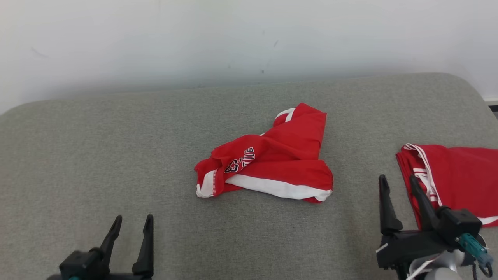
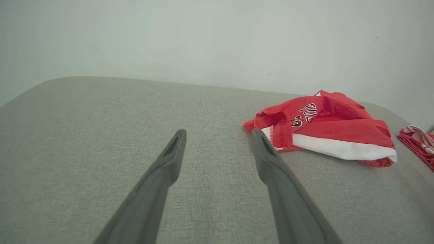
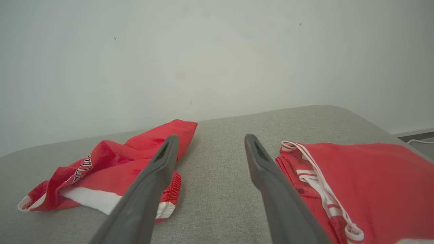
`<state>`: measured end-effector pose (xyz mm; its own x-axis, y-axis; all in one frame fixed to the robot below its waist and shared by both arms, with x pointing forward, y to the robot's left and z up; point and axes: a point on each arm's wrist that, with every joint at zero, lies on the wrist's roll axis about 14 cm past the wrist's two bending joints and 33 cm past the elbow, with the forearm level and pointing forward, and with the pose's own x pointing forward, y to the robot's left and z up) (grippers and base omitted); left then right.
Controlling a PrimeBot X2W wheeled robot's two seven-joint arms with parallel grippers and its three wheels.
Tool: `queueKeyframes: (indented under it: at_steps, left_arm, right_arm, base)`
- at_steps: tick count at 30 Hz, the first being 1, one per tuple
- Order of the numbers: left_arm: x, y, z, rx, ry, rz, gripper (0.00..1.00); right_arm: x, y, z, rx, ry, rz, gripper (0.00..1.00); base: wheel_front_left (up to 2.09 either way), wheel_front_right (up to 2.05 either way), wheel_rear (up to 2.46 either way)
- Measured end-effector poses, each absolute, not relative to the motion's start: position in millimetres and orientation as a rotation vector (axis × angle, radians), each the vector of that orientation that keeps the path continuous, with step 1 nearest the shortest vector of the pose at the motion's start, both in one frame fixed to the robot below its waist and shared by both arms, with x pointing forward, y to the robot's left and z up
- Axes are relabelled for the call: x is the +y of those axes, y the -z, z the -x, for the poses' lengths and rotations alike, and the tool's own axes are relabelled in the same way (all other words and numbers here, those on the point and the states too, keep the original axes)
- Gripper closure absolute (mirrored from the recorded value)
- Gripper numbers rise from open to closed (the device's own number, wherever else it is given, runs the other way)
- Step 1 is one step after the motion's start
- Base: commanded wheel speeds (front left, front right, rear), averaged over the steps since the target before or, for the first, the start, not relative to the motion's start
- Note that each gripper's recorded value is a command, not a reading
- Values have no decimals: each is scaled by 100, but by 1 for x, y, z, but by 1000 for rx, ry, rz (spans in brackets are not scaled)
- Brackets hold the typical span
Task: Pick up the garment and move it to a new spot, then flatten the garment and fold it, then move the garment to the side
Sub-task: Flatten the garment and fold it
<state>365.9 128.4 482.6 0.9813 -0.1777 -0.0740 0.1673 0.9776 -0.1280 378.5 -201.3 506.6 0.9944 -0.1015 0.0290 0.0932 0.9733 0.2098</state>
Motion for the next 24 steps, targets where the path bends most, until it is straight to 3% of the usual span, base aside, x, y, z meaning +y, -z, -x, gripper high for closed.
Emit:
queueKeyframes:
  at_steps: [7,14,24]
  left_arm:
    - [80,-494,-382,72,394,-5,0]
    - [32,-466,-382,160,717,-373,0]
    - [27,-446,-412,236,787,-652,0]
  right_arm:
    - [-201,-512,-382,-55,98,-214,0]
    - [-213,-506,-374,-40,137,-210,0]
    - [-226,-503,-370,-39,181,-206,0]
  base:
    - [0,0,0]
    - [0,0,0]
    - [0,0,0]
